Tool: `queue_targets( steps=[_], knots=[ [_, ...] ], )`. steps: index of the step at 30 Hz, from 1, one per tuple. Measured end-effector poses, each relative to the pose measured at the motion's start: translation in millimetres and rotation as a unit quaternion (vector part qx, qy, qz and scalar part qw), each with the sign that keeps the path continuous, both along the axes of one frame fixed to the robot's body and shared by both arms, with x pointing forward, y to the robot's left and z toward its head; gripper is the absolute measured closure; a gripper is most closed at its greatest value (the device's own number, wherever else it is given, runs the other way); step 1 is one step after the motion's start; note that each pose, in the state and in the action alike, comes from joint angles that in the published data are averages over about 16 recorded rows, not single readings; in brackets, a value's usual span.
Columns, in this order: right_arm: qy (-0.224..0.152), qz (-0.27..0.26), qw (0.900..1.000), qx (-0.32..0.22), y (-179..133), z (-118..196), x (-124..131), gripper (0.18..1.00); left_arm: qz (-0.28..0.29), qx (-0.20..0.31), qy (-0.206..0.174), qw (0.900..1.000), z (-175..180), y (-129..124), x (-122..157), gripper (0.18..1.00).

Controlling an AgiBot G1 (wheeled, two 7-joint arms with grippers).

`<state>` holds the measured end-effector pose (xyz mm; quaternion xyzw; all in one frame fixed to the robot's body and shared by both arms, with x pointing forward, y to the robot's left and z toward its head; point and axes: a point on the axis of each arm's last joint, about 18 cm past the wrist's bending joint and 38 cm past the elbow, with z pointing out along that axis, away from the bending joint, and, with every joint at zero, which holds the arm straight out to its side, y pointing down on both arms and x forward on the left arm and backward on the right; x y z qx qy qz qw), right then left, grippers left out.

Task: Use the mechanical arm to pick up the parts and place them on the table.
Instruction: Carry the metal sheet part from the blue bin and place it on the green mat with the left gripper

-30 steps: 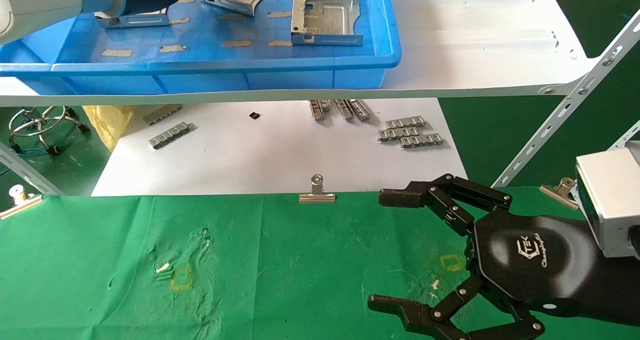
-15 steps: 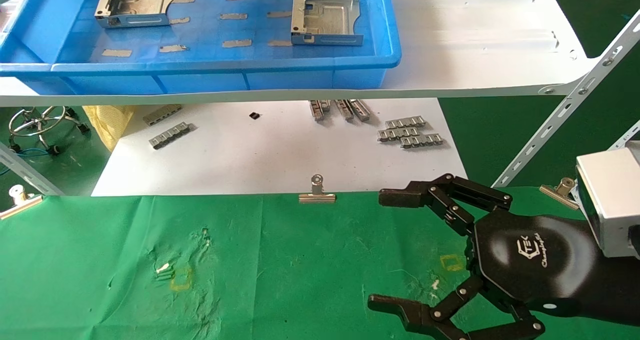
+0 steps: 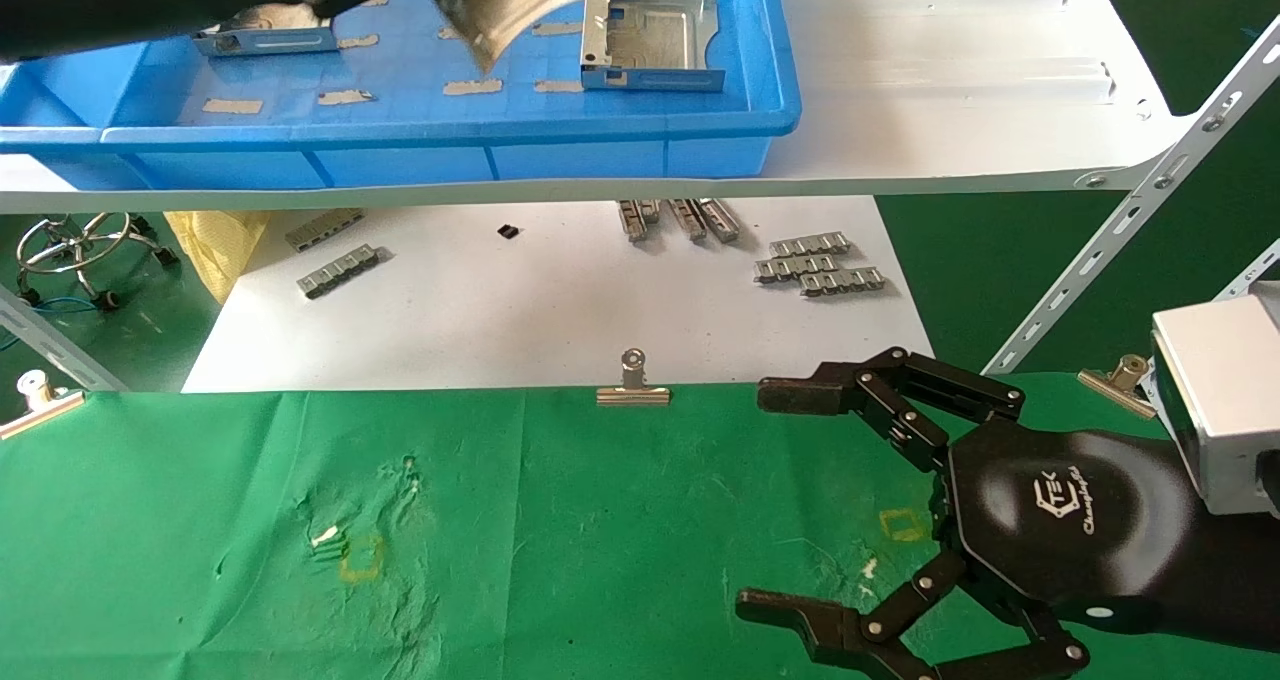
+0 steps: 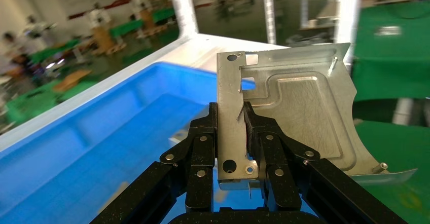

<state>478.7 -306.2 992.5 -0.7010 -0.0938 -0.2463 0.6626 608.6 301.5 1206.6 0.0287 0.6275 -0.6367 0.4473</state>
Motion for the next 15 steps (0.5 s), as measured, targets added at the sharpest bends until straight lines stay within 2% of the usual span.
queue_targets(
  steps=[7, 15],
  knots=[
    [0.0, 0.0, 1.0, 0.0, 0.0, 0.0, 0.0, 0.178, -0.036, 0.041, -0.028, 0.9982, -20.6, 11.8, -20.2, 0.907],
    [0.0, 0.0, 1.0, 0.0, 0.0, 0.0, 0.0, 0.178, -0.034, 0.068, -0.041, 0.9962, -40.3, 29.1, -30.4, 0.908]
  ],
)
